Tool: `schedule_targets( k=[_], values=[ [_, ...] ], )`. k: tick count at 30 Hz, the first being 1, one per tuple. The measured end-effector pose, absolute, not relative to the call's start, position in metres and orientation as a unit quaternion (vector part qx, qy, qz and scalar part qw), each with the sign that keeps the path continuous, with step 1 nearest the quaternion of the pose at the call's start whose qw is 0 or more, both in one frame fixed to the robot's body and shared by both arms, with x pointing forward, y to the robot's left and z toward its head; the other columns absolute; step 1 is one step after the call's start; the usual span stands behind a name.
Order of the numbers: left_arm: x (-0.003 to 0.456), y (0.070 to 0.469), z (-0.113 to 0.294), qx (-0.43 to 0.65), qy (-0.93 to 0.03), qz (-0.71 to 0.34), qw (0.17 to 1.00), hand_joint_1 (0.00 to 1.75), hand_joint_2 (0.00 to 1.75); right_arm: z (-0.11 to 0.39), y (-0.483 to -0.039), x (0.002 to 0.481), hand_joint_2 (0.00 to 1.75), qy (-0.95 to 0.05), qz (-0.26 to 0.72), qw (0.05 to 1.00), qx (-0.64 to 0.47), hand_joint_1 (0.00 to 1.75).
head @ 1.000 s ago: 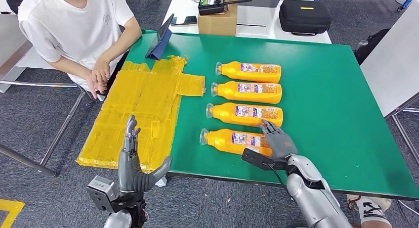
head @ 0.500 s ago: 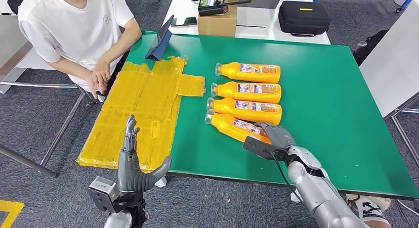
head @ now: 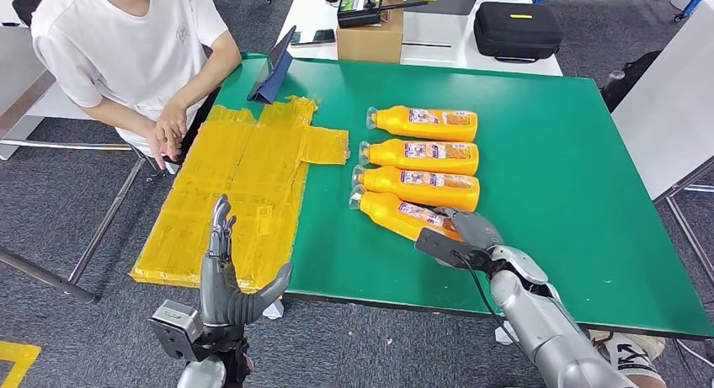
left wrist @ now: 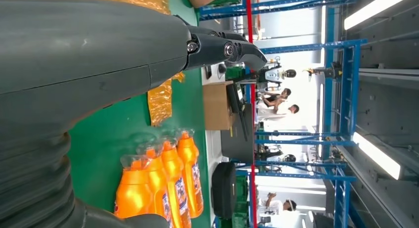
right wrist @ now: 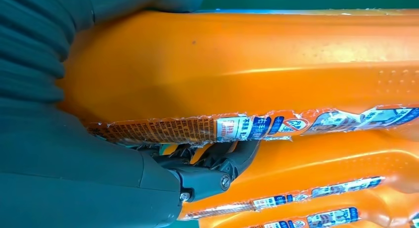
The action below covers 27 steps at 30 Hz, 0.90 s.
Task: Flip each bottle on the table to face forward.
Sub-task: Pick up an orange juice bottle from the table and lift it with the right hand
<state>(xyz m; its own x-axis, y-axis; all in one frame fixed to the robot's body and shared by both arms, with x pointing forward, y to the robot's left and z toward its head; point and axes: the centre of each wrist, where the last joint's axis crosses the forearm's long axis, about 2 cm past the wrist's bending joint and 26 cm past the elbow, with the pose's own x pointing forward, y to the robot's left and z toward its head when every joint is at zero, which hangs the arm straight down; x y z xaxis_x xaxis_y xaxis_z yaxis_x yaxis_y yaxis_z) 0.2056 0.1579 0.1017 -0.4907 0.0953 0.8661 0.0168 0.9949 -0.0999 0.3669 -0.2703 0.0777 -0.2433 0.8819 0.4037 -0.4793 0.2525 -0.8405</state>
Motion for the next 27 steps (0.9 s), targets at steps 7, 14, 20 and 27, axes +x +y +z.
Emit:
schedule_targets(
  k=[7, 14, 20, 27],
  values=[
    [0.206, 0.158, 0.1, -0.036, -0.862, 0.049, 0.504, 0.0, 1.75, 0.067, -0.27, 0.356, 1.75, -0.579, 0.543, 0.599, -0.104, 1.74],
    [0.206, 0.161, 0.098, -0.066, -0.84, 0.098, 0.53, 0.0, 1.75, 0.047, -0.237, 0.307, 1.75, -0.677, 0.425, 0.601, 0.01, 1.75],
    [0.202, 0.162, 0.096, -0.098, -0.822, 0.109, 0.55, 0.0, 1.75, 0.07, -0.206, 0.293, 1.75, -0.752, 0.32, 0.576, 0.031, 1.75],
    [0.199, 0.158, 0.094, -0.139, -0.805, 0.096, 0.568, 0.0, 1.75, 0.095, -0.194, 0.289, 1.75, -0.809, 0.25, 0.53, 0.041, 1.75]
  ],
)
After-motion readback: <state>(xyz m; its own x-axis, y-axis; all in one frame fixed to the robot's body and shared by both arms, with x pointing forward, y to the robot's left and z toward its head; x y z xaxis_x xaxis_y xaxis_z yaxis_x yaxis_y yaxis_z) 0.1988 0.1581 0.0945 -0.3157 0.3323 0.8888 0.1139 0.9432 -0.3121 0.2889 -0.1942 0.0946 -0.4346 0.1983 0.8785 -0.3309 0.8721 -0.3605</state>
